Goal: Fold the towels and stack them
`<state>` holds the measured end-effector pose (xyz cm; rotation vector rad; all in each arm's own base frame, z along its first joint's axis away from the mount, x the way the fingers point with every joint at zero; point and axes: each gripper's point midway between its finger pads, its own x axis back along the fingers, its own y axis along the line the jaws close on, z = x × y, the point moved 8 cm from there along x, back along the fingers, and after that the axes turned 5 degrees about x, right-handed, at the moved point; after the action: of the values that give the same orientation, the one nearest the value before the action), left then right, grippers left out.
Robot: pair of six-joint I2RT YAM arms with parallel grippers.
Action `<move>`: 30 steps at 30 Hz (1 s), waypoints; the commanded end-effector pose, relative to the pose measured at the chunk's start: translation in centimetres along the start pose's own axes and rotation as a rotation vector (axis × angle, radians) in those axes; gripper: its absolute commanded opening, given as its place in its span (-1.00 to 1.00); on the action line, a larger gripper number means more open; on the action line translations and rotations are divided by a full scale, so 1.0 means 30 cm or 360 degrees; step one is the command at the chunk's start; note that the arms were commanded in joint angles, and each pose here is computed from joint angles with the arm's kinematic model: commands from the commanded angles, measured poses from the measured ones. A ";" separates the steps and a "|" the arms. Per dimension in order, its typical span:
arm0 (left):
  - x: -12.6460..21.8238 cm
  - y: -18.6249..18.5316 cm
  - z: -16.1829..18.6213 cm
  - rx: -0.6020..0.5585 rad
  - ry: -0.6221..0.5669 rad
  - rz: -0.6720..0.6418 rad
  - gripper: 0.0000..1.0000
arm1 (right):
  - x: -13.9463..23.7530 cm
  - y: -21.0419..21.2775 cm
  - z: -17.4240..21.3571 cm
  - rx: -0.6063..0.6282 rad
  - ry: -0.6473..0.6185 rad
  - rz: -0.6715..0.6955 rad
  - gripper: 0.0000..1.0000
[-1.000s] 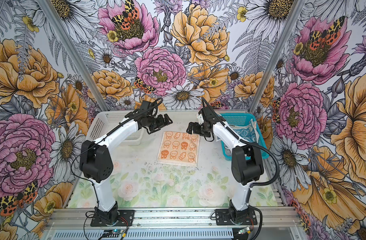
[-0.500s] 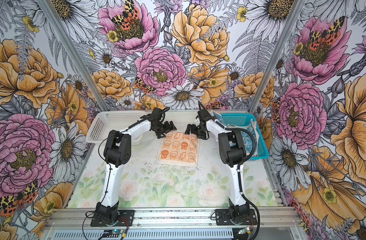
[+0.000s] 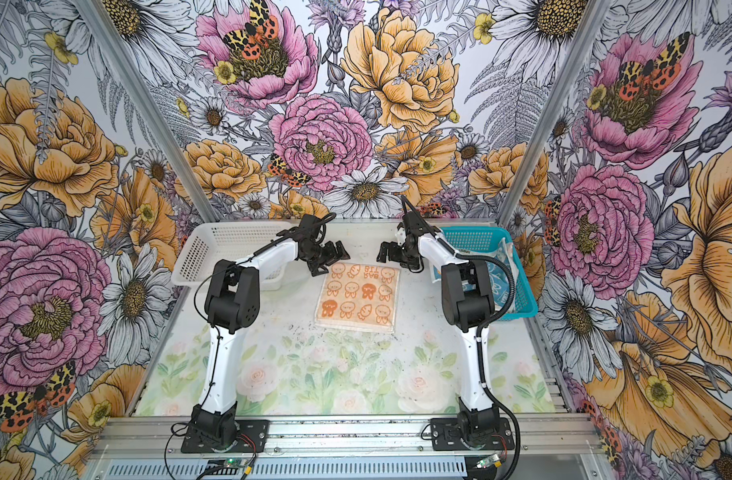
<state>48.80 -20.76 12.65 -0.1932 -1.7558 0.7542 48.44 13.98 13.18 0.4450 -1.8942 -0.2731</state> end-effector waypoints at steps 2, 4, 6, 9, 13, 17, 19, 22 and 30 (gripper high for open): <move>0.138 -0.103 -0.047 -0.0115 -0.0101 0.0158 0.98 | 0.054 0.009 -0.022 0.0136 -0.0017 0.0135 0.99; 0.142 -0.097 -0.045 -0.0125 -0.0106 0.0137 0.98 | 0.040 -0.004 -0.014 0.0153 0.0002 0.0183 0.95; 0.142 -0.091 -0.040 -0.0127 -0.0100 0.0129 0.98 | 0.023 -0.016 -0.006 0.0163 0.0025 0.0215 0.79; 0.146 -0.082 -0.036 -0.0131 -0.0096 0.0119 0.98 | -0.007 -0.031 0.007 0.0167 0.0066 0.0223 0.58; 0.153 -0.068 -0.034 -0.0144 -0.0098 0.0084 0.97 | -0.039 -0.041 0.020 0.0166 0.0099 0.0231 0.27; 0.146 -0.060 -0.026 -0.0134 -0.0071 0.0088 0.98 | -0.070 -0.056 0.027 0.0167 0.0128 0.0237 0.04; 0.143 -0.059 -0.020 -0.0127 -0.0059 0.0089 0.98 | -0.082 -0.058 0.033 0.0166 0.0142 0.0238 -0.06; 0.145 -0.053 -0.016 -0.0130 -0.0063 0.0076 0.97 | -0.087 -0.061 0.041 0.0165 0.0154 0.0239 -0.23; 0.132 -0.022 -0.016 -0.0131 -0.0048 0.0011 0.97 | -0.116 -0.065 0.058 0.0170 0.0189 0.0254 -0.71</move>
<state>48.30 -19.97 14.68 -0.2341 -1.7852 0.7150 48.10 13.36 9.95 0.3803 -1.8372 -0.0606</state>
